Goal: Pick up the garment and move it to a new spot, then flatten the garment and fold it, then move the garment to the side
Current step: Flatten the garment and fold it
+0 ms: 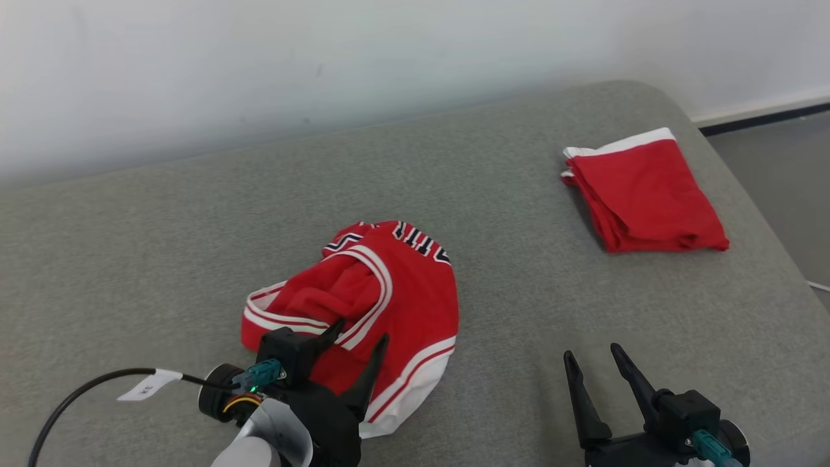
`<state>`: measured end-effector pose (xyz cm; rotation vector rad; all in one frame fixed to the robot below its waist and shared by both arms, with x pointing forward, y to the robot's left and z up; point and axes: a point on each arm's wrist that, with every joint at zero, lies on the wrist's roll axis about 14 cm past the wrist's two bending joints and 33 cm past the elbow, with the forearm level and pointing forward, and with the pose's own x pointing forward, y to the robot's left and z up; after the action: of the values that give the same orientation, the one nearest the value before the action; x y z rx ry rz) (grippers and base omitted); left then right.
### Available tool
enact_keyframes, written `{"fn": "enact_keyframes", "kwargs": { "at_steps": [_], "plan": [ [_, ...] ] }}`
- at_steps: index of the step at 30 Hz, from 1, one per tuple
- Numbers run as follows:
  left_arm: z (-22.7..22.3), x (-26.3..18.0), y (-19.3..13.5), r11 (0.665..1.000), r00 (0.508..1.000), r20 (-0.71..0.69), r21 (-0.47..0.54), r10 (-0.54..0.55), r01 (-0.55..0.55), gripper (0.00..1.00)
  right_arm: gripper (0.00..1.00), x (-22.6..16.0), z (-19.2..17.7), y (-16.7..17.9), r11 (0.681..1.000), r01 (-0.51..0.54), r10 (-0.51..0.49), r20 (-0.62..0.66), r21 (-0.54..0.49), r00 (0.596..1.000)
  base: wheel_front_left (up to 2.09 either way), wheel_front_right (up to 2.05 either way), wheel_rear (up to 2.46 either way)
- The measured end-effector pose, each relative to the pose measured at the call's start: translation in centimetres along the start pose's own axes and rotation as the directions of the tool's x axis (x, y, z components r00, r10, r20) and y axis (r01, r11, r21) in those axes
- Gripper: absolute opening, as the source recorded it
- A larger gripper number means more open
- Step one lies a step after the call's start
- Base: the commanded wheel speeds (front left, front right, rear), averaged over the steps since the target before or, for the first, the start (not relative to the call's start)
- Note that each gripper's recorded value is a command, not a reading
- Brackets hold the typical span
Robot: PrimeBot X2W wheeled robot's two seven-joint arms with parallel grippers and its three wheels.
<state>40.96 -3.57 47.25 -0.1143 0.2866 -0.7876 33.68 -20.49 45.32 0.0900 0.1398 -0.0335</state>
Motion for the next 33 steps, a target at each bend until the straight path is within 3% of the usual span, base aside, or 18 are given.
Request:
{"fn": "enact_keyframes", "kwargs": {
  "at_steps": [3,5,8,16,22,28,33],
  "plan": [
    [-1.4,0.7,0.0,1.0,0.998,-0.057,-0.009,0.0,-0.001,1.0,1.0,-0.5,-0.4,-0.9,0.999,0.032,-0.032,-0.009,0.002,0.999,0.0,0.0,0.0],
    [-1.6,0.8,-0.1,1.0,0.998,-0.067,-0.011,-0.004,0.003,0.45,1.0,-0.7,-0.4,-1.2,0.999,0.04,-0.04,-0.011,0.003,0.999,0.0,0.0,0.0],
    [-2.3,0.9,-0.1,1.0,0.996,-0.09,-0.017,-0.01,0.009,0.0,1.0,-0.8,-0.8,-1.6,0.998,0.055,-0.055,-0.02,0.002,0.998,0.0,0.0,0.0],
    [-1.9,0.0,-0.5,1.0,0.997,-0.077,-0.022,-0.017,0.015,0.0,1.0,0.2,-0.3,-0.3,1.0,0.01,-0.01,-0.007,0.0,1.0,0.0,0.0,0.0],
    [6.8,1.6,-2.2,0.995,0.981,0.167,0.039,-0.102,0.097,0.0,1.0,0.7,-0.2,0.4,1.0,-0.014,0.014,-0.004,0.0,1.0,0.0,0.0,0.0],
    [17.3,2.5,-6.2,0.963,0.887,0.386,0.19,-0.253,0.192,0.0,1.0,0.6,-0.1,0.3,1.0,-0.011,0.011,0.003,0.013,1.0,0.0,0.0,0.0],
    [24.9,1.3,-10.3,0.921,0.755,0.535,0.29,-0.38,0.258,0.0,1.0,0.0,-0.3,-0.7,1.0,0.022,-0.022,0.004,0.021,1.0,0.0,0.0,0.0]
  ]
}}
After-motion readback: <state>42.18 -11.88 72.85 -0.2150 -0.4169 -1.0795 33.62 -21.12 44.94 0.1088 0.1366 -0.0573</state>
